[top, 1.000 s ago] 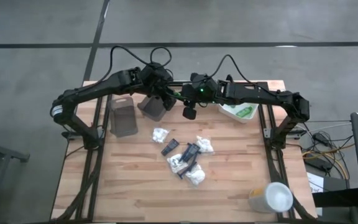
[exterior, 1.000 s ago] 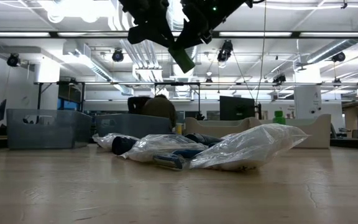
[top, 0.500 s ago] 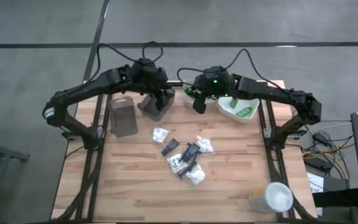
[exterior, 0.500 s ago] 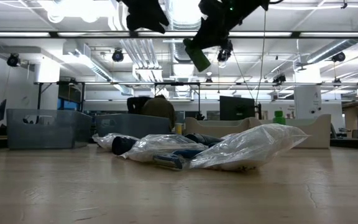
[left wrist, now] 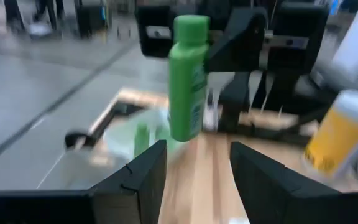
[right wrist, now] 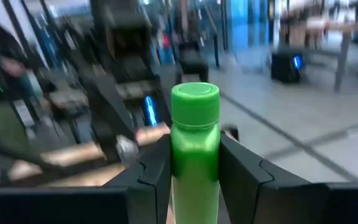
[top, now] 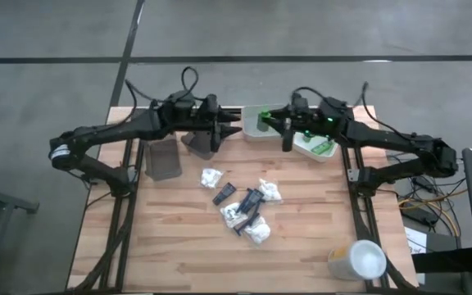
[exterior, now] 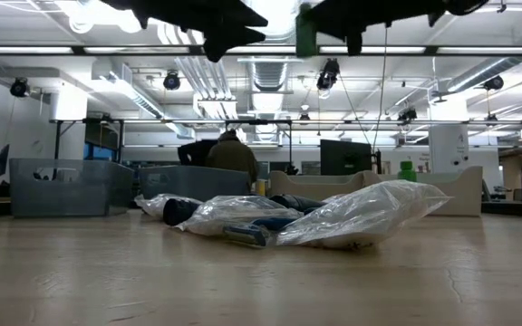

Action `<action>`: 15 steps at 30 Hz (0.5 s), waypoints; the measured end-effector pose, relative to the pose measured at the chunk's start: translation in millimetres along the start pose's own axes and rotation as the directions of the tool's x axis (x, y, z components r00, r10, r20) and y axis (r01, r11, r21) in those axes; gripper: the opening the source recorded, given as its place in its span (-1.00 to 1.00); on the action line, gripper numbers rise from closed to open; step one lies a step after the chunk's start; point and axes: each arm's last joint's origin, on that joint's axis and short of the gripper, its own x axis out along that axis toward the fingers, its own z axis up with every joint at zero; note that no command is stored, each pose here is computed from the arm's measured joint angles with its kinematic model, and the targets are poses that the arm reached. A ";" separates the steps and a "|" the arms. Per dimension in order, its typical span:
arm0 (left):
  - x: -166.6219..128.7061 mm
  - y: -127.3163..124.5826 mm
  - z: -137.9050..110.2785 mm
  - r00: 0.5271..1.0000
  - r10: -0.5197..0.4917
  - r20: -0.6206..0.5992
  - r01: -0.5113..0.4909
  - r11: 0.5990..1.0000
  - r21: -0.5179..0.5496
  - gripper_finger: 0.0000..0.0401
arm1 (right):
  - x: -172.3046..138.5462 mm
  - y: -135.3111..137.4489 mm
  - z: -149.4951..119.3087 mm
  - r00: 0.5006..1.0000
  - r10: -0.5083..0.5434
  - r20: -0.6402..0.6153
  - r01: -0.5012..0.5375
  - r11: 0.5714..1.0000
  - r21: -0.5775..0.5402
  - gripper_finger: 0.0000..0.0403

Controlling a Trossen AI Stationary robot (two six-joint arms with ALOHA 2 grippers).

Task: Pick & Place Travel size toiletries
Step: Put the green shampoo into the white bin

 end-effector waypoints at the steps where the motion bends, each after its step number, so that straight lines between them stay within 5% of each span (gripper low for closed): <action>1: 0.4 0.4 -4.0 0.999 -0.004 0.047 0.005 1.000 -0.012 -0.09 | -4.4 1.0 0.3 0.999 0.020 0.037 -0.020 1.000 0.004 -0.50; 5: 4.9 1.9 -13.5 0.983 -0.036 0.182 0.050 0.996 -0.077 -0.05 | -13.5 3.5 2.6 0.988 0.073 0.139 -0.078 0.997 0.026 -0.50; 15: 33.4 2.7 -10.6 0.976 -0.143 0.164 0.166 0.977 -0.134 0.21 | -2.8 7.0 4.0 0.978 0.181 0.108 -0.184 0.983 0.022 -0.50</action>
